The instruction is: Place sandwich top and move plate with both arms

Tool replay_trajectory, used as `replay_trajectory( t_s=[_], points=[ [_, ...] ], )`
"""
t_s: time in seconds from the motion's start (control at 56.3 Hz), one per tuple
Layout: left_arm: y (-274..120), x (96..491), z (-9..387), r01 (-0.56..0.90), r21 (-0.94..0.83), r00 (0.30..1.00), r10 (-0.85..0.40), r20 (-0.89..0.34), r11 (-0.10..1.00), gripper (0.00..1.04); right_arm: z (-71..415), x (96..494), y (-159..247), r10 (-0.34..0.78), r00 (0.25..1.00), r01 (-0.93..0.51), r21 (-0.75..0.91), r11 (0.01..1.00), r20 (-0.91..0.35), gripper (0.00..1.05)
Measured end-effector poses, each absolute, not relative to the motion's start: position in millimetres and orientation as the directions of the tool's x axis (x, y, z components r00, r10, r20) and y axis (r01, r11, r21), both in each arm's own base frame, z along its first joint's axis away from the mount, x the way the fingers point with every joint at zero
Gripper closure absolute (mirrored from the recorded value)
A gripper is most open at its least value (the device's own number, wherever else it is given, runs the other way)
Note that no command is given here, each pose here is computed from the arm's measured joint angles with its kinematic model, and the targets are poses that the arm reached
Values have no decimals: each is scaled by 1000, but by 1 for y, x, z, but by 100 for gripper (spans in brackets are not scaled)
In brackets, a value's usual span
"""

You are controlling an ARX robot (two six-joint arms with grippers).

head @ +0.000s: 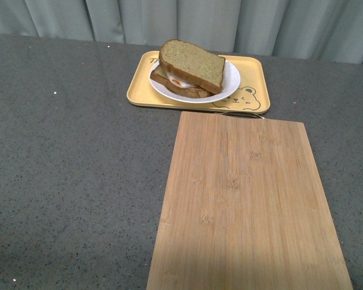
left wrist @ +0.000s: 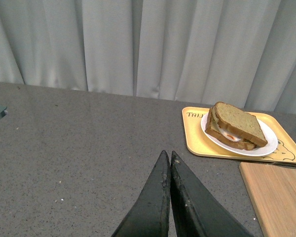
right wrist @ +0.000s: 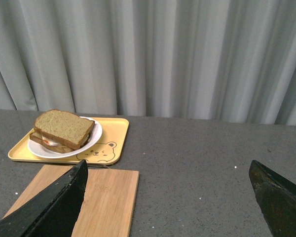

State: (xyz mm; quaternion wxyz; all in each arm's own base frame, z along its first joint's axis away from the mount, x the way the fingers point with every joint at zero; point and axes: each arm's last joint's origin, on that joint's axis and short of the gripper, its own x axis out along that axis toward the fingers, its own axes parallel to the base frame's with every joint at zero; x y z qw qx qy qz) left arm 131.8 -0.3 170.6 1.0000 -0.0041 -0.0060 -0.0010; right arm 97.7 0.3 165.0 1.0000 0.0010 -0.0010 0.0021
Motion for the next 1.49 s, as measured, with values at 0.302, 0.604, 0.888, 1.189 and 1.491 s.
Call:
replay_trajectory(
  t_s=[0.302, 0.604, 0.888, 1.189, 1.491],
  points=[
    [0, 122, 173, 2, -8, 1000, -2, 20, 1000, 101, 165, 98, 0, 4, 1000, -4, 2, 1000, 2, 9],
    [0, 114, 173, 2, -8, 1000, -2, 23, 1000, 101, 165, 98, 0, 4, 1000, -4, 2, 1000, 2, 9],
    [0, 108, 173, 2, -8, 1000, -2, 22, 1000, 101, 165, 98, 0, 4, 1000, -4, 2, 1000, 2, 9],
    [0, 97, 170, 2, -9, 1000, -2, 15, 1000, 99, 165, 98, 0, 4, 1000, -4, 2, 1000, 2, 9],
    [0, 97, 170, 2, -8, 1000, -2, 16, 1000, 48, 165, 98, 0, 4, 1000, -4, 2, 1000, 2, 9]
  ],
)
